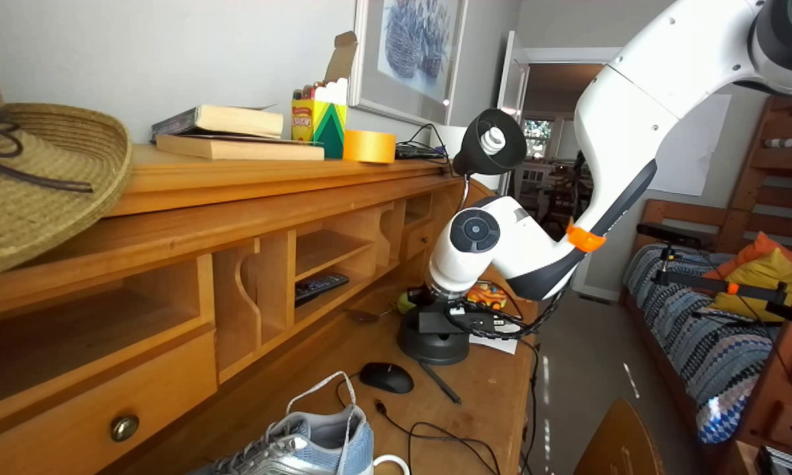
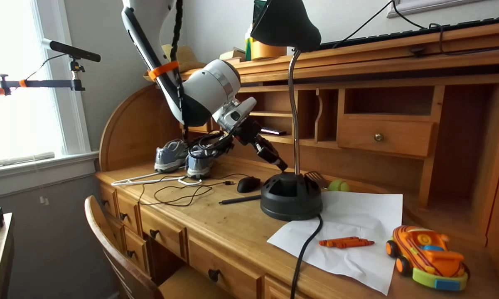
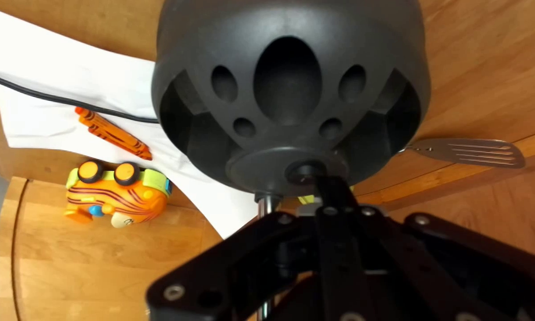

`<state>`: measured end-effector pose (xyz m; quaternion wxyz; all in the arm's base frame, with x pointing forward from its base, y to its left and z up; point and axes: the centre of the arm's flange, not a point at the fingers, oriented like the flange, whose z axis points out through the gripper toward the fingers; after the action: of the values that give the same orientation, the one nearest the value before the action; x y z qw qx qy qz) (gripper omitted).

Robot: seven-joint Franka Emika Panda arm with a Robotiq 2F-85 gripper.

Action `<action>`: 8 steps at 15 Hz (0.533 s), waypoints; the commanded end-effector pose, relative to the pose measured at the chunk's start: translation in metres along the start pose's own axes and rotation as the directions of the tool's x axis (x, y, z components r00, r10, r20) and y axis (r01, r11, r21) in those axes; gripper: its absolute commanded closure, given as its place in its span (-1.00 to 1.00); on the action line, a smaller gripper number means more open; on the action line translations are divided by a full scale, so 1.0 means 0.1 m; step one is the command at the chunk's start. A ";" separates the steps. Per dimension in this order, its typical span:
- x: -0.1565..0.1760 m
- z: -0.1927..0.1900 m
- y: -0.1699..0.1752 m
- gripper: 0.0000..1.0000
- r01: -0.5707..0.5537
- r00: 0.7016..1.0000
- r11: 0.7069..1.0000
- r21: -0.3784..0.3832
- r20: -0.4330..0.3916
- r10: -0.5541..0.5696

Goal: Switch on the lamp

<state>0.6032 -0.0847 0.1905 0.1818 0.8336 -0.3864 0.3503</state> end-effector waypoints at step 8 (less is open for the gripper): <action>-0.02 0.03 0.03 1.00 -0.028 0.999 1.000 -0.005 -0.034 0.028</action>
<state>0.6032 -0.0850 0.1907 0.1811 0.8319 -0.3894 0.3514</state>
